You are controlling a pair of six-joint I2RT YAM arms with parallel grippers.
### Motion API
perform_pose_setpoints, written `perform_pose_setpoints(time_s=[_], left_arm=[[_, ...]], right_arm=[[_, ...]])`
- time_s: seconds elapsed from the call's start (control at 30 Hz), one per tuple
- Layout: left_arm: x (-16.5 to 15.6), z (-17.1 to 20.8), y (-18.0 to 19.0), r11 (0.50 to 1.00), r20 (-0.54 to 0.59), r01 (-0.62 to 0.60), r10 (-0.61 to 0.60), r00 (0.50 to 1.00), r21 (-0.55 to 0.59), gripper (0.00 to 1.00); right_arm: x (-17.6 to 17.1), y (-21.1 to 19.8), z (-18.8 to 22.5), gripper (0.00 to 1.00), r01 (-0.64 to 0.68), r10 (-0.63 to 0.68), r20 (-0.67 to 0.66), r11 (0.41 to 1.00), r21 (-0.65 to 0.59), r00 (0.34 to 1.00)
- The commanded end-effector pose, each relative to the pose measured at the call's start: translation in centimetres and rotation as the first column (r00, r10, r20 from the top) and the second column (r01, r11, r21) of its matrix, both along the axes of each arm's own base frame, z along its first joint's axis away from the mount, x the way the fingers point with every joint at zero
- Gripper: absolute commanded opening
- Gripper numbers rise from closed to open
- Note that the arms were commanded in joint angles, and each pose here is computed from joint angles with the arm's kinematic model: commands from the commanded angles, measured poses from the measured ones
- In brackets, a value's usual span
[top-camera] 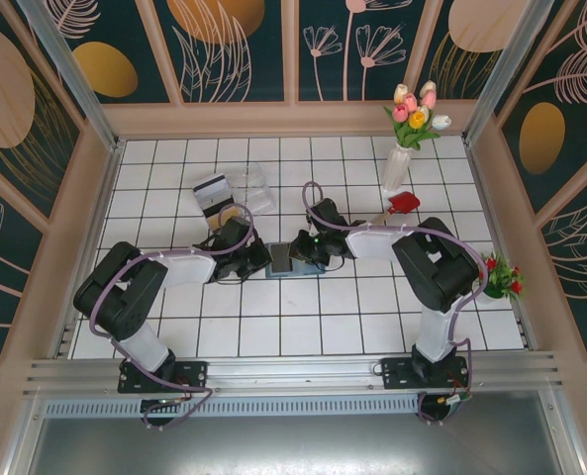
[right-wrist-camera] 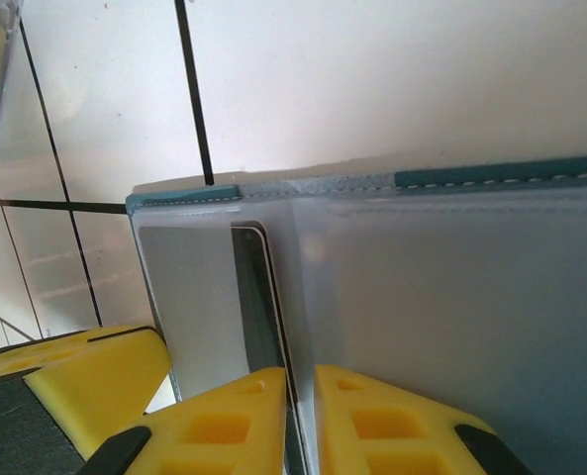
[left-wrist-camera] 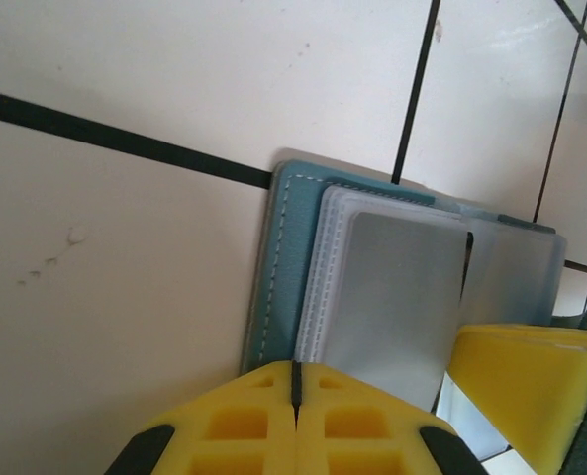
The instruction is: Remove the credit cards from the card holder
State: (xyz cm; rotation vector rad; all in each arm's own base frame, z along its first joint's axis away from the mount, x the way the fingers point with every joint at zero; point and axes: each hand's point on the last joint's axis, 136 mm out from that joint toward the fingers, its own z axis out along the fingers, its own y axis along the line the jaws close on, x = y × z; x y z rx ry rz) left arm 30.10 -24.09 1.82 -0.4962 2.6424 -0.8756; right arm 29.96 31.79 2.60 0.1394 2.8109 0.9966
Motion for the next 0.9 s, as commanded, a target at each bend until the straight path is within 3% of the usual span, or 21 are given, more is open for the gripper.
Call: perform_pose_setpoints(time_s=[0.0,0.33,0.87], left_arm=[[-1.4,-2.4,1.2,0.998,-0.060,-0.011,0.014,0.998,0.063,0.06],[-2.1,-3.3,1.8,0.997,-0.083,-0.009,0.016,0.996,0.080,0.07],[-2.5,-4.2,1.7,0.996,-0.109,0.016,-0.007,0.994,0.089,0.08]], right_arm=[[-0.1,-0.1,-0.8,0.17,-0.038,0.038,-0.015,0.999,-0.002,0.999],[-0.4,-0.2,-0.9,0.17,-0.111,0.113,-0.014,0.991,0.069,0.994],[-0.6,0.3,-1.1,0.18,-0.177,0.178,-0.004,0.982,0.072,0.984]])
